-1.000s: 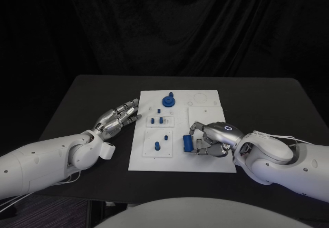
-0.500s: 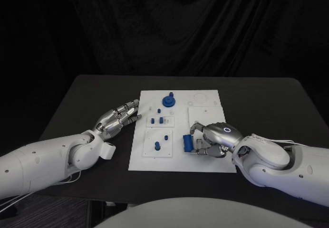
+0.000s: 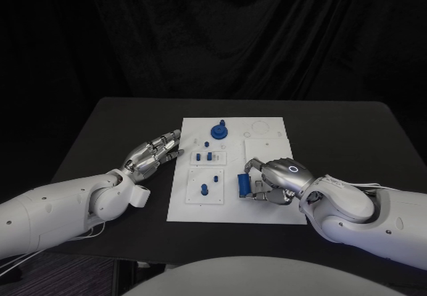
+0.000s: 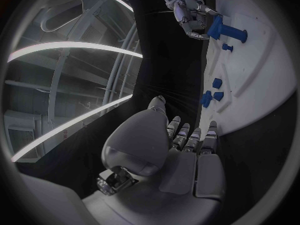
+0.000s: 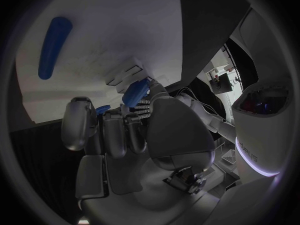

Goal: Assemble the parts on the task board

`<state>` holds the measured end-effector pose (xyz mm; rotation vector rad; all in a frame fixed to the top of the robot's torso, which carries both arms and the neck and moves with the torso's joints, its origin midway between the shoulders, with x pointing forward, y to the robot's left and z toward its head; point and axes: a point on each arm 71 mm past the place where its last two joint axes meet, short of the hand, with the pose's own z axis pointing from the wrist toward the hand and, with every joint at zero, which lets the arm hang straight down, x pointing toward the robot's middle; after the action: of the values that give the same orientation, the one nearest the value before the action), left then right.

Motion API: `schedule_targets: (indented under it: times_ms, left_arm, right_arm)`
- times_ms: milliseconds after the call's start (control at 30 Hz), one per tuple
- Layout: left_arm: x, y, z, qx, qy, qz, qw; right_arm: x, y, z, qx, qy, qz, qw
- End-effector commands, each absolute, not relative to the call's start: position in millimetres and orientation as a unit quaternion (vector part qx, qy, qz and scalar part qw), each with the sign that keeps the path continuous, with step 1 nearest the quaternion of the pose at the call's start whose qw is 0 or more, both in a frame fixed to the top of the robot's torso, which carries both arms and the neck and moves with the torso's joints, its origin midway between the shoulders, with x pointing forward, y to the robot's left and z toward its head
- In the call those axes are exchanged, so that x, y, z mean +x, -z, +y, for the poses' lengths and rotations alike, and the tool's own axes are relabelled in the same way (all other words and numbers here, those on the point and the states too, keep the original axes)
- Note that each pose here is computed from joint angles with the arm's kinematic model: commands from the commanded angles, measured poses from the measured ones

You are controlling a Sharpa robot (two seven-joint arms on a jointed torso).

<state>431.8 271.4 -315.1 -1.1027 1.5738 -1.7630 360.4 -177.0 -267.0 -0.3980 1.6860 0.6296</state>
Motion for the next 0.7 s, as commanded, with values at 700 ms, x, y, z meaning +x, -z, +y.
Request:
schedule_targets:
  times_ms: [700]
  left_arm:
    - [431.4, 313.6, 270.4, -0.411, 0.666, 0.566, 0.258]
  right_arm:
    - [358.7, 271.3, -170.3, -0.183, -0.267, 0.732, 0.600]
